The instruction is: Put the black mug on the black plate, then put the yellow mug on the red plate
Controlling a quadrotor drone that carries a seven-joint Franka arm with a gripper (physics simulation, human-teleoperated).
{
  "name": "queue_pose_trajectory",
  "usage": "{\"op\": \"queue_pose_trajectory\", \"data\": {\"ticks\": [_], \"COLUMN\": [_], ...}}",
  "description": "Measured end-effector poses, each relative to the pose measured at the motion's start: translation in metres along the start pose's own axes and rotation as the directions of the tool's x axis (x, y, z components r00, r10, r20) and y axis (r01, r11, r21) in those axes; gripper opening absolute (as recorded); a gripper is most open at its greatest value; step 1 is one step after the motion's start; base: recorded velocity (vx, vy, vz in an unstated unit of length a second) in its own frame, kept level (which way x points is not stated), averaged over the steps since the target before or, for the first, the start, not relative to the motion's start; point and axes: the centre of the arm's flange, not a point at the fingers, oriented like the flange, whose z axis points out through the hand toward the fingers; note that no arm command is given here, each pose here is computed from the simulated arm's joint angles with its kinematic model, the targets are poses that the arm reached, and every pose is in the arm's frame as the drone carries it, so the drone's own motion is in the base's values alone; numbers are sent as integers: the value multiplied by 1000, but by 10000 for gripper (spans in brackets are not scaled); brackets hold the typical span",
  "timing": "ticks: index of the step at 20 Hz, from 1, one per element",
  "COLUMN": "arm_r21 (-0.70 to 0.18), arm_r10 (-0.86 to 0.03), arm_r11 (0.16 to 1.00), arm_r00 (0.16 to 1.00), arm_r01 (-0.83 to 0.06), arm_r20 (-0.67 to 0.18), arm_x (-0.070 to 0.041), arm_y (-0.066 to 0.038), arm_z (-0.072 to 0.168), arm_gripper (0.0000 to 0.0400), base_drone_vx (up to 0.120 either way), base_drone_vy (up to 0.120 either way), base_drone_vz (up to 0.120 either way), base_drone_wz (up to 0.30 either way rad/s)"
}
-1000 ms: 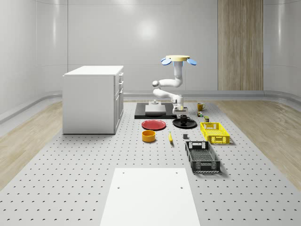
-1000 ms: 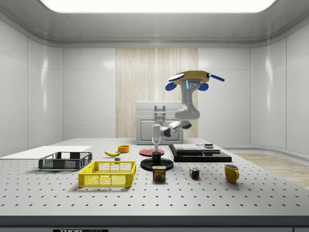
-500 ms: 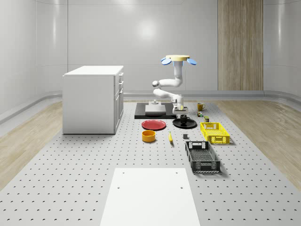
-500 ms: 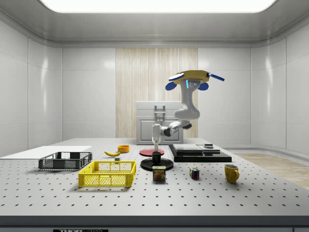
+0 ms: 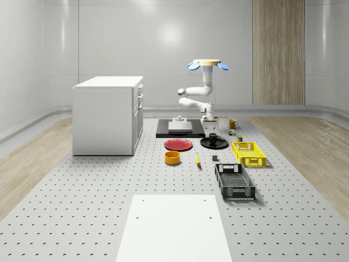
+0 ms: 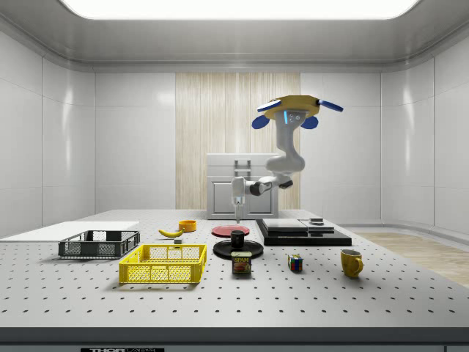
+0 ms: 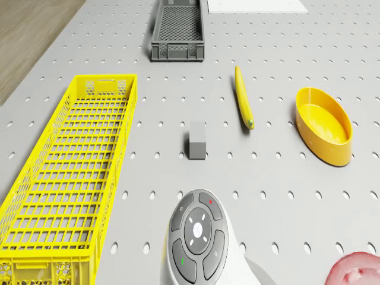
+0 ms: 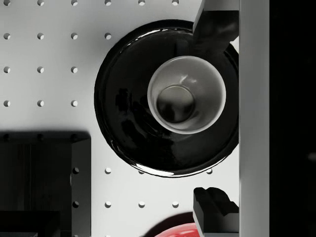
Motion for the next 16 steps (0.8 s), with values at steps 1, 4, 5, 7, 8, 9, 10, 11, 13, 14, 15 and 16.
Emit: {"op": "queue_pose_trajectory", "data": {"ticks": [1, 4, 5, 7, 8, 9, 10, 11, 13, 14, 15, 16], "arm_r21": [0, 0, 0, 0, 0, 0, 0, 0, 0, 0, 0, 0], "arm_r10": [0, 0, 0, 0, 0, 0, 0, 0, 0, 0, 0, 0], "arm_r11": [1000, 1000, 1000, 1000, 1000, 1000, 1000, 1000, 1000, 1000, 1000, 1000], "arm_r00": [1000, 1000, 1000, 1000, 1000, 1000, 1000, 1000, 1000, 1000, 1000, 1000], "arm_r01": [0, 0, 0, 0, 0, 0, 0, 0, 0, 0, 0, 0], "arm_r20": [0, 0, 0, 0, 0, 0, 0, 0, 0, 0, 0, 0], "arm_x": [0, 0, 0, 0, 0, 0, 0, 0, 0, 0, 0, 0], "arm_y": [0, 0, 0, 0, 0, 0, 0, 0, 0, 0, 0, 0], "arm_z": [0, -1, -1, -1, -1, -1, -2, -2, -2, -2, -2, -2], "arm_gripper": [398, 399, 399, 400, 400, 400, 400, 400, 400, 400, 400, 400], "base_drone_vx": [-120, -120, -120, -120, -120, -120, -120, -120, -120, -120, -120, -120], "base_drone_vy": [120, 120, 120, 120, 120, 120, 120, 120, 120, 120, 120, 120], "base_drone_vz": [120, 13, 0, 0, 0, 0, 0, 0, 0, 0, 0, 0], "base_drone_wz": [0, 0, 0, 0, 0, 0, 0, 0, 0, 0, 0, 0]}}
